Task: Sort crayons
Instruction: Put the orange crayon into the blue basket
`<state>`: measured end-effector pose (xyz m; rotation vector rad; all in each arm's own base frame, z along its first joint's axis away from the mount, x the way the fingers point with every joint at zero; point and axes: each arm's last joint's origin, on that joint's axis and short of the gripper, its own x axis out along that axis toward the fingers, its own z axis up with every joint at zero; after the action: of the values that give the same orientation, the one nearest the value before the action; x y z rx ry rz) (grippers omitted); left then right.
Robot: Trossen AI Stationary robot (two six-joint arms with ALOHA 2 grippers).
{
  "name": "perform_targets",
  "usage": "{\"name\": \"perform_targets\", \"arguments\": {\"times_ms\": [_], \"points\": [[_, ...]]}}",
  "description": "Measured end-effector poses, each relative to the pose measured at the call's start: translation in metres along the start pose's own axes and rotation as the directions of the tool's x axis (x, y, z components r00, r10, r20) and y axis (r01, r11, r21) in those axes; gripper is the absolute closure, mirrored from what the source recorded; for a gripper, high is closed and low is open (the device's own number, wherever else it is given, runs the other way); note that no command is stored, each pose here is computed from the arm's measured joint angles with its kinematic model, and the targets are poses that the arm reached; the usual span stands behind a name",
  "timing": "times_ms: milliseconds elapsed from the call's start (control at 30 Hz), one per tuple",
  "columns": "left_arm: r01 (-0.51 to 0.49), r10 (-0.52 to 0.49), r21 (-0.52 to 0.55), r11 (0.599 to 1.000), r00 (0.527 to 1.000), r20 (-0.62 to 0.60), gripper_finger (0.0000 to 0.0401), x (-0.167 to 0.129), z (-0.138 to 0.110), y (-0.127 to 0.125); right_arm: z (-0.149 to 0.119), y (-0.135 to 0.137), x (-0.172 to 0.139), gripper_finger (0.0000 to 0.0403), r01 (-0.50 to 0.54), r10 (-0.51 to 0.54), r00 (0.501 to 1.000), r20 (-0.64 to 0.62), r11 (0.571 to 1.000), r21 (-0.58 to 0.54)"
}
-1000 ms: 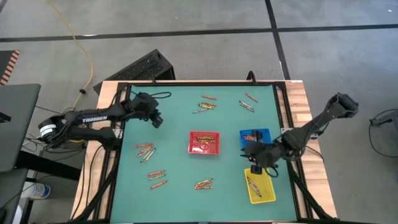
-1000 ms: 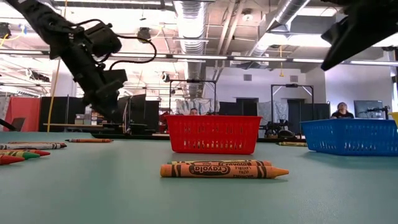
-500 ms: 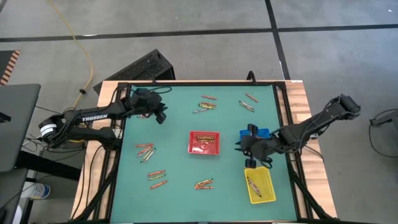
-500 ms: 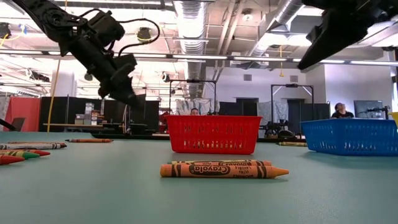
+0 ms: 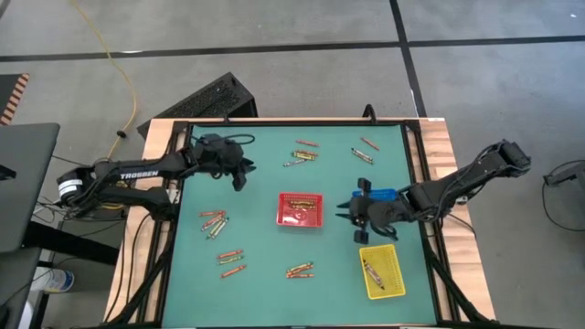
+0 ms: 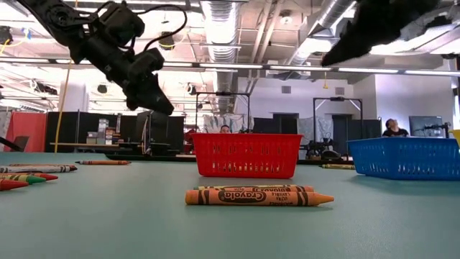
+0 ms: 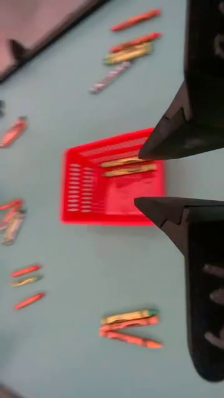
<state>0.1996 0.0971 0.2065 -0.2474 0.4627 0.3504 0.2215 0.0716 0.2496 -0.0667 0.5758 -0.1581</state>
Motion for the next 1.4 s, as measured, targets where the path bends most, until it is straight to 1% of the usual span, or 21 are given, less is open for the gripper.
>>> {"name": "perform_targets", "arguments": {"times_ms": [67, 133, 200, 267, 333, 400, 533, 600, 667, 700, 800, 900, 1000, 1167, 1300, 1400], "points": [[0.037, -0.038, -0.007, 0.999, 0.999, -0.017, 0.0313, 0.001, -0.002, -0.007, 0.004, 0.0, 0.0, 0.0304, -0.002, 0.002, 0.999, 0.032, 1.0, -0.019], [0.069, -0.071, -0.047, 0.997, 0.996, -0.057, 0.0313, 0.001, -0.005, -0.014, 0.005, 0.0, 0.0, 0.0304, -0.002, 0.004, 0.999, 0.044, 0.999, -0.053], [0.091, -0.107, -0.11, 0.99, 0.984, -0.141, 0.0313, -0.001, -0.006, -0.021, 0.006, 0.0, 0.0, 0.0304, -0.003, 0.007, 0.998, 0.057, 0.997, -0.071], [0.101, -0.139, -0.162, 0.982, 0.96, -0.245, 0.0313, -0.005, -0.004, -0.029, 0.008, 0.0, 0.0, 0.0304, -0.005, 0.009, 0.997, 0.07, 0.998, -0.069], [0.084, -0.147, -0.187, 0.979, 0.925, -0.352, 0.0313, -0.011, -0.003, -0.04, 0.007, 0.001, 0.0, 0.0304, -0.007, 0.012, 0.998, 0.068, 0.997, -0.073], [0.068, -0.142, -0.185, 0.98, 0.895, -0.424, 0.0313, -0.017, -0.003, -0.052, 0.007, 0.002, -0.001, 0.0304, -0.011, 0.016, 0.998, 0.066, 0.997, -0.078], [0.063, -0.14, -0.169, 0.984, 0.857, -0.496, 0.0313, -0.029, -0.001, -0.079, 0.007, 0.004, -0.002, 0.0304, -0.02, 0.026, 0.997, 0.069, 0.995, -0.095], [0.051, -0.144, -0.186, 0.981, 0.833, -0.534, 0.0313, -0.035, -0.004, -0.09, 0.006, 0.006, -0.003, 0.0304, -0.028, 0.036, 0.997, 0.068, 0.994, -0.102], [0.021, -0.137, -0.202, 0.979, 0.802, -0.581, 0.0313, -0.041, -0.009, -0.098, 0.006, 0.008, -0.004, 0.0304, -0.036, 0.043, 0.997, 0.068, 0.993, -0.109], [0.0, -0.12, -0.194, 0.981, 0.788, -0.604, 0.0313, -0.044, -0.013, -0.101, 0.005, 0.009, -0.004, 0.0304, -0.041, 0.048, 0.996, 0.068, 0.993, -0.108], [-0.078, -0.009, -0.104, 0.992, 0.757, -0.653, 0.0313, -0.051, -0.026, -0.104, 0.004, 0.012, -0.005, 0.0304, -0.051, 0.059, 0.996, 0.064, 0.992, -0.12], [-0.147, 0.113, 0.006, 0.989, 0.731, -0.673, 0.0313, -0.054, -0.037, -0.099, 0.005, 0.011, -0.005, 0.0304, -0.045, 0.054, 0.996, 0.067, 0.991, -0.125], [-0.185, 0.18, 0.07, 0.98, 0.697, -0.694, 0.0313, -0.056, -0.045, -0.093, 0.006, 0.007, -0.003, 0.0304, -0.031, 0.038, 0.997, 0.067, 0.994, -0.107], [-0.201, 0.212, 0.102, 0.974, 0.659, -0.721, 0.0313, -0.055, -0.058, -0.085, 0.007, 0.0, 0.0, 0.0304, -0.004, 0.011, 0.998, 0.064, 0.994, -0.11], [-0.208, 0.221, 0.112, 0.972, 0.634, -0.741, 0.0313, -0.052, -0.077, -0.079, 0.008, -0.009, 0.004, 0.0304, 0.035, -0.028, 0.998, 0.059, 0.993, -0.116], [-0.177, 0.205, 0.121, 0.977, 0.612, -0.763, 0.0313, -0.05, -0.091, -0.075, 0.009, -0.016, 0.007, 0.0304, 0.06, -0.055, 0.997, 0.054, 0.993, -0.1]]}}
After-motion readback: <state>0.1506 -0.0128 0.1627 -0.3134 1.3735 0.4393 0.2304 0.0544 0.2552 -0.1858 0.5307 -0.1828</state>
